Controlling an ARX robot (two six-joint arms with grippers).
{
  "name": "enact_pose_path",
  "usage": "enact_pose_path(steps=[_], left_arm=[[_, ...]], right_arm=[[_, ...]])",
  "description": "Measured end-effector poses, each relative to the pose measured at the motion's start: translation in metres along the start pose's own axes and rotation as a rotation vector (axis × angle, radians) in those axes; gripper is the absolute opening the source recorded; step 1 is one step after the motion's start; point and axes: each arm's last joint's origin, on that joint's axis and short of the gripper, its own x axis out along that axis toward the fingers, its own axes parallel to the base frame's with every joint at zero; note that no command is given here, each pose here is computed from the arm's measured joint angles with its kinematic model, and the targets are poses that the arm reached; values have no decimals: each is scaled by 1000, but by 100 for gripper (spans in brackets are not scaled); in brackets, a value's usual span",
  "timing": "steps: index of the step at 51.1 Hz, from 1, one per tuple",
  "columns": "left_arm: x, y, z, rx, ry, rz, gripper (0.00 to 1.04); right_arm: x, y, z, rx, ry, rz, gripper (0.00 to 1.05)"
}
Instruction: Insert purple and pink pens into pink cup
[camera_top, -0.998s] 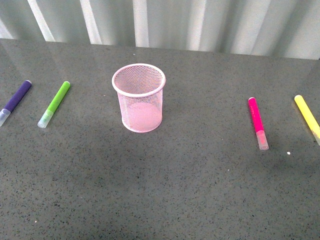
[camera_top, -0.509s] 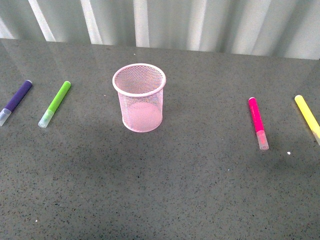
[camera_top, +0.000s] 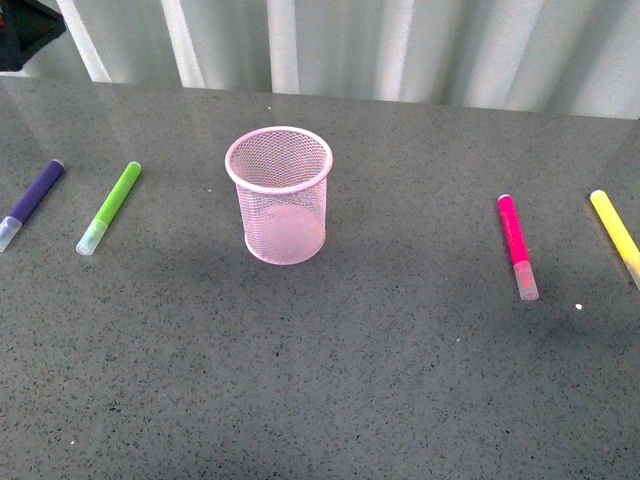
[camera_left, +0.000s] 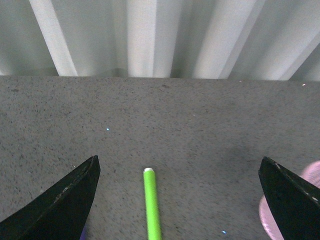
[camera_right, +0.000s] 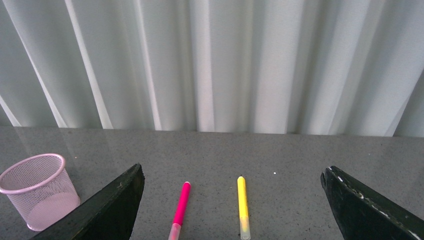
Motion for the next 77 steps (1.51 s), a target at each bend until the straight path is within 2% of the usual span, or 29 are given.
enact_pose_path(steps=[9,15,25,34,49,77], left_arm=[[45,26,-8,64,68,44,98],[76,51,-27,96,145,95,98],[94,70,-55,119,215,113,98],[102,74,-70,140,251,111,98],[113,80,-82,167,277,136,98],[122,86,-91,174,331,122,98]], right_arm=[[0,0,0,0,0,0,98],[0,0,0,0,0,0,98],[0,0,0,0,0,0,98],[0,0,0,0,0,0,98],[0,0,0,0,0,0,98],[0,0,0,0,0,0,98]])
